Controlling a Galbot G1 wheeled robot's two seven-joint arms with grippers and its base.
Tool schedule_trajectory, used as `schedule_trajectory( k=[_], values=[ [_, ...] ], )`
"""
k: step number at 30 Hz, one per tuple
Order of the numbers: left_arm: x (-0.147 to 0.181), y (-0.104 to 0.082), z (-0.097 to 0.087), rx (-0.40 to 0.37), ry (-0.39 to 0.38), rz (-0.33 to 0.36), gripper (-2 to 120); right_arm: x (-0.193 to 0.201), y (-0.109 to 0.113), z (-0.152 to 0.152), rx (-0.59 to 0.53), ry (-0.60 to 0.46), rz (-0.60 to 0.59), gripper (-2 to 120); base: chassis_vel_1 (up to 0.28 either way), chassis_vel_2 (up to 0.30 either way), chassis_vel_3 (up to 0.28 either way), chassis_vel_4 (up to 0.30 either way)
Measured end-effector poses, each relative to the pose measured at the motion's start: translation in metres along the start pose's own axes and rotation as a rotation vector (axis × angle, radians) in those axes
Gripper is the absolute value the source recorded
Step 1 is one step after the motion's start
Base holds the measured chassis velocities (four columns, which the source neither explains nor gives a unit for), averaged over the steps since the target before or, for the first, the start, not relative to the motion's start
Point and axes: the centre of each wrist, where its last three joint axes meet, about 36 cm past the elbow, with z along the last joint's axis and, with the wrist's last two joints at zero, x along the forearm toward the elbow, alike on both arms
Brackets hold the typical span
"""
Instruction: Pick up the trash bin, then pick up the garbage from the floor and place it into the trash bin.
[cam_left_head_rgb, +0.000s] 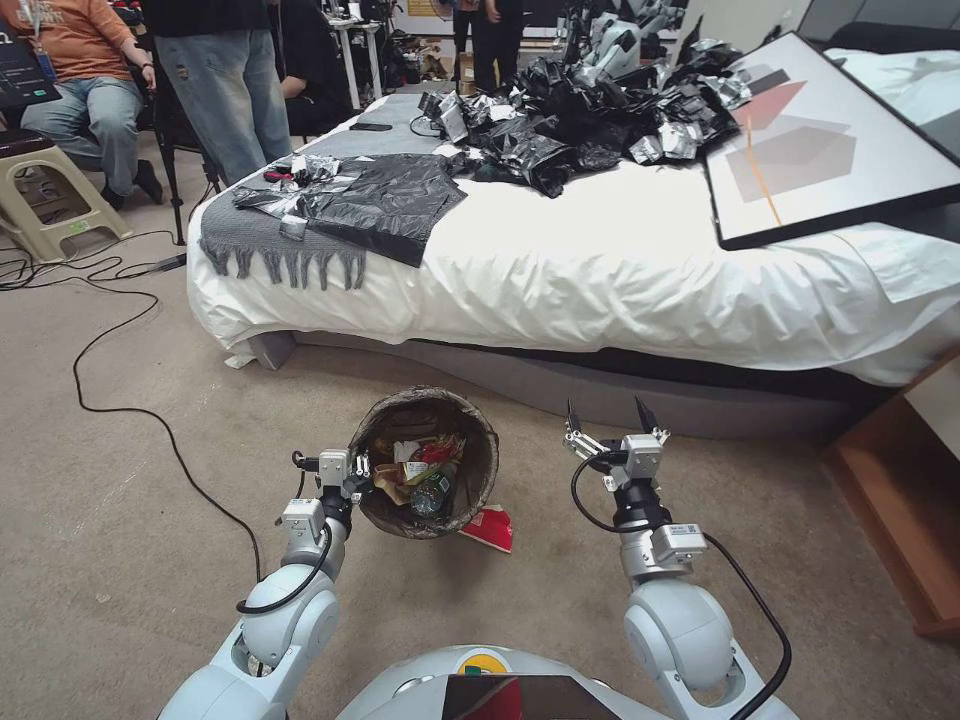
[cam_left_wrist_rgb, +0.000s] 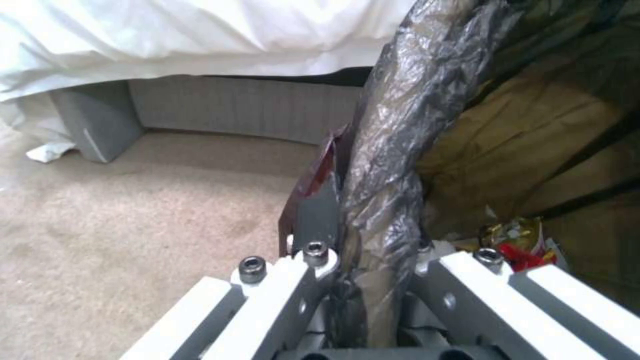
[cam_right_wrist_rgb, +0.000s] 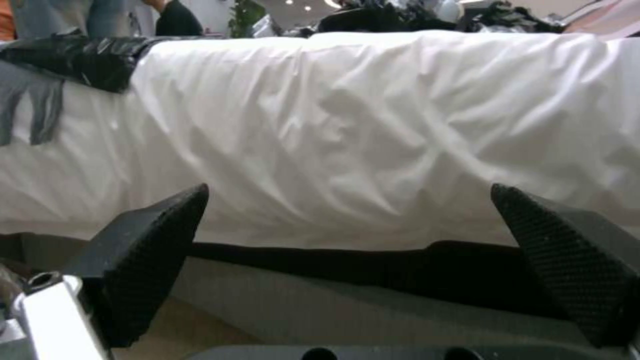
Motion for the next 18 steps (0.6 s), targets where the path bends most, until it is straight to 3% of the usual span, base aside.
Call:
schedule_trajectory(
  k=[18],
  values=[
    [0.002,-0.0002,0.0002,0.0,0.002,0.0,3,0.0002,0.0022,0.0008,-0.004,0.003,-0.004,100,0.011,0.008,0.008,0.008]
  ],
)
